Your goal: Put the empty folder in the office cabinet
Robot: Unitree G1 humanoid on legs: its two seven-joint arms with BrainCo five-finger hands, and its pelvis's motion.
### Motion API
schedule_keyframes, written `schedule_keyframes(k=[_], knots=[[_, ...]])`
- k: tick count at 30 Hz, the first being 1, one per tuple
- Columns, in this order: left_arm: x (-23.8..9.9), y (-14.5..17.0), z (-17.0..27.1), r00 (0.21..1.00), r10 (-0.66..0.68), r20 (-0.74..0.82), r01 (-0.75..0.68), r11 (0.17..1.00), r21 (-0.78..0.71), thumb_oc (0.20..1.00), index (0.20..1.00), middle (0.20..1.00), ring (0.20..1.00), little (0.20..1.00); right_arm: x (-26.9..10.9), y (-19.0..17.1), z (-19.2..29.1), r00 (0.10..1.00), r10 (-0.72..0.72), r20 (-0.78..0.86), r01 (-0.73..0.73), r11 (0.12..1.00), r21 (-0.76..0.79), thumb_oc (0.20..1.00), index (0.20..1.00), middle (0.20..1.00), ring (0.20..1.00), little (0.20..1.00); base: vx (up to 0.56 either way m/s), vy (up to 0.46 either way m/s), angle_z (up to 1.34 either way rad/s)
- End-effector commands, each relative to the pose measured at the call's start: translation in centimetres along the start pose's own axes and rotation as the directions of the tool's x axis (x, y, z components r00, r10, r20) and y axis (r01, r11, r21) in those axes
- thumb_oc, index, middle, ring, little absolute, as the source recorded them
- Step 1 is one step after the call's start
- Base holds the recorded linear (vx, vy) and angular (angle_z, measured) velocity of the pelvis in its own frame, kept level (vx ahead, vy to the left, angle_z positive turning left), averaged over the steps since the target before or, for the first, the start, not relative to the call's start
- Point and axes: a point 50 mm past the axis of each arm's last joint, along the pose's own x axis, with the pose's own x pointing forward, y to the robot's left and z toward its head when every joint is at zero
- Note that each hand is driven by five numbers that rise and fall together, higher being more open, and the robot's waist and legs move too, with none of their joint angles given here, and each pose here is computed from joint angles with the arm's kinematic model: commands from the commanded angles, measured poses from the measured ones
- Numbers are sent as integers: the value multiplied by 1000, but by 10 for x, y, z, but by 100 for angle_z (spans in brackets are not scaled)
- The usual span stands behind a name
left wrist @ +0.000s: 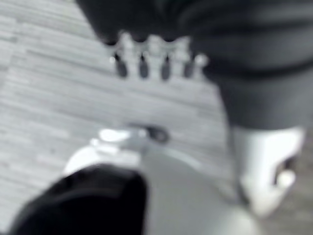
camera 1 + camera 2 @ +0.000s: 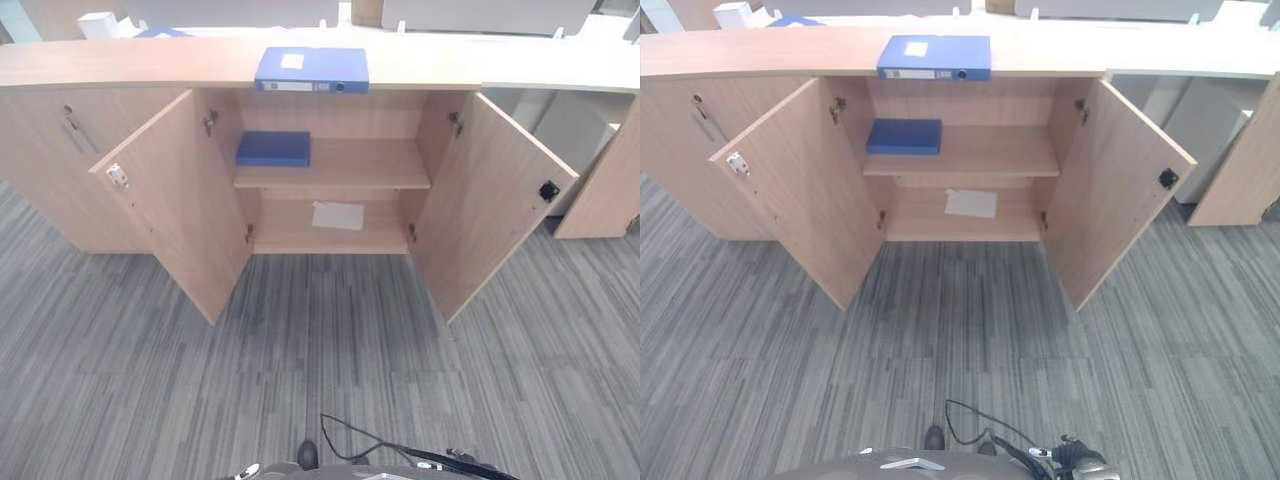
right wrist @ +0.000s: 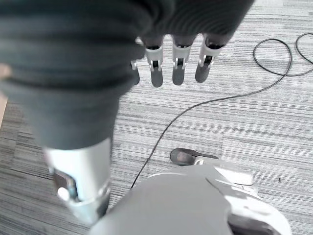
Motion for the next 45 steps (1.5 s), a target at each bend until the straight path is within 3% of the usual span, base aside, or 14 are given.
schedule_keyframes(k=[1,21,29,34,40,45], knots=[[4,-10,13,999,-12,31,13,999,-45,1000,1000,1000,1000,1000,-2,-16,13,999,-31,35,33,998,-55,1000,1000,1000,1000,1000,-55,-71,8],[-3,13,-4,998,63,-16,-64,997,-37,1000,1000,1000,1000,1000,-8,-38,8,991,-99,91,110,986,-122,1000,1000,1000,1000,1000,327,70,-23],[-12,38,-10,992,104,-69,-99,993,71,1000,1000,1000,1000,1000,-7,-24,39,969,-58,241,90,988,-124,1000,1000,1000,1000,1000,401,185,-24],[-15,44,9,993,110,29,-113,988,108,1000,1000,1000,1000,1000,-10,-21,74,934,-66,352,161,955,-250,1000,1000,1000,1000,1000,170,147,7],[-17,30,71,964,50,263,-93,983,155,1000,1000,1000,1000,1000,-22,-30,108,860,-115,497,215,965,-150,1000,1000,1000,1000,1000,84,-172,-12],[-14,8,80,941,-10,338,-60,979,196,1000,1000,1000,1000,1000,-23,-31,98,855,-137,501,236,962,-140,1000,1000,1000,1000,1000,331,-228,-8]])
